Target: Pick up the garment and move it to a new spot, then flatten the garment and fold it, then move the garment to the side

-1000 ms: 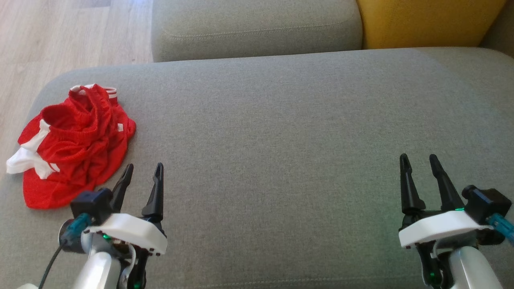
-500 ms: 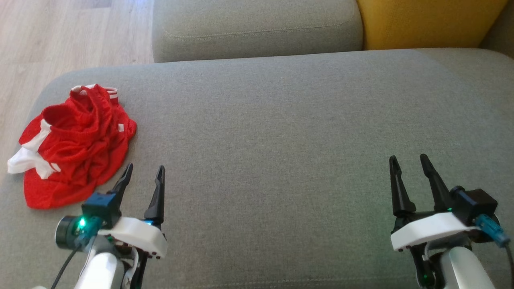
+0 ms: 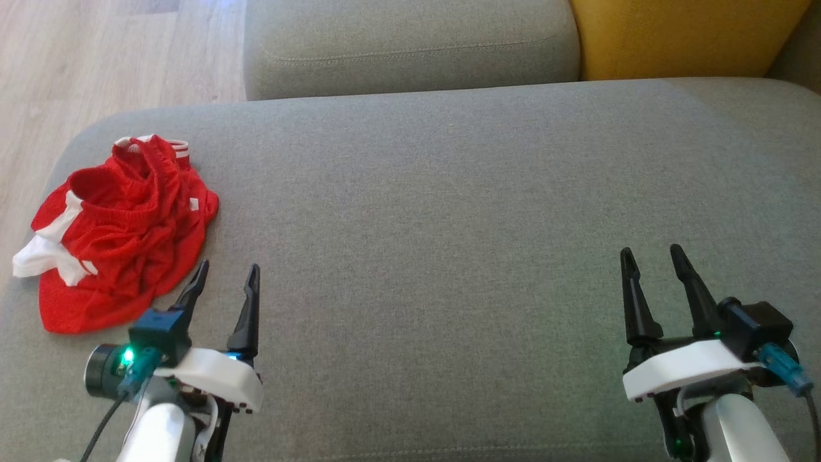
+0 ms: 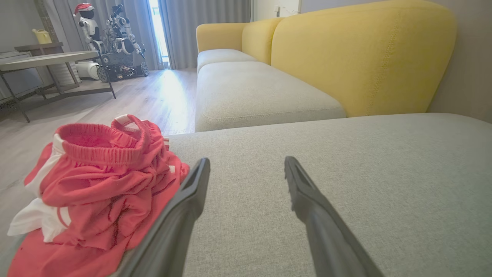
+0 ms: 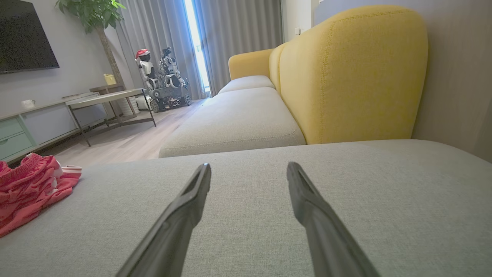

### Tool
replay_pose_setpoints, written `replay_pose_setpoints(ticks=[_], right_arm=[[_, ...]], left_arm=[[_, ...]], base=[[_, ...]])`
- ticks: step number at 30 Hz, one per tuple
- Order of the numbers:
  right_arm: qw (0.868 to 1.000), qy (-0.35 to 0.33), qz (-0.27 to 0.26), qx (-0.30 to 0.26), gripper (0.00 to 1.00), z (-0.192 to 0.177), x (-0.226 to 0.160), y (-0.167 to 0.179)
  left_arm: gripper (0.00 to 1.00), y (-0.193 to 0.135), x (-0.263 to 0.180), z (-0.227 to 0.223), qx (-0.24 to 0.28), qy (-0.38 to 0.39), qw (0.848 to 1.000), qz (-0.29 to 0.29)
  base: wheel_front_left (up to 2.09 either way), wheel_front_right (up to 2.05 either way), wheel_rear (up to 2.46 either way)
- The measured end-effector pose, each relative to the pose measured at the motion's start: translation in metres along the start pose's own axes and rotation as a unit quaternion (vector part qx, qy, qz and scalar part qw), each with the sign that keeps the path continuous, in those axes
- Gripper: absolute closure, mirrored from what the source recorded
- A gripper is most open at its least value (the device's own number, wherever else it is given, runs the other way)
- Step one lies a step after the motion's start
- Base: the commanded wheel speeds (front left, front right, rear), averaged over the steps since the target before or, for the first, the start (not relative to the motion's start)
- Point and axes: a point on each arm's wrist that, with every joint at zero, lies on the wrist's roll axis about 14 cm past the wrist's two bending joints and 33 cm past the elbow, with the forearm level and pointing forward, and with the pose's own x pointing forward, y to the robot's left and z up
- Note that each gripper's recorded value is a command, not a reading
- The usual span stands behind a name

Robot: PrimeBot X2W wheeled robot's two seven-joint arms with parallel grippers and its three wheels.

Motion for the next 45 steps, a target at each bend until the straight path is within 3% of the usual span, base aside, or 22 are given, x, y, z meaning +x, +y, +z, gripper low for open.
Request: replay_pose_setpoints(ticks=[30,45], right_arm=[[1.000,0.002,-0.005,-0.001,0.00,0.002,0.003,-0.002],[0.998,0.003,0.067,-0.004,0.00,0.003,0.030,0.046]], left_arm=[[0.00,0.010,-0.005,-0.015,-0.027,0.022,0.999,0.020],[0.00,0.059,-0.030,-0.008,-0.026,0.011,0.995,0.101]], base=[[0.00,0.00,0.00],[0.00,0.00,0.00]])
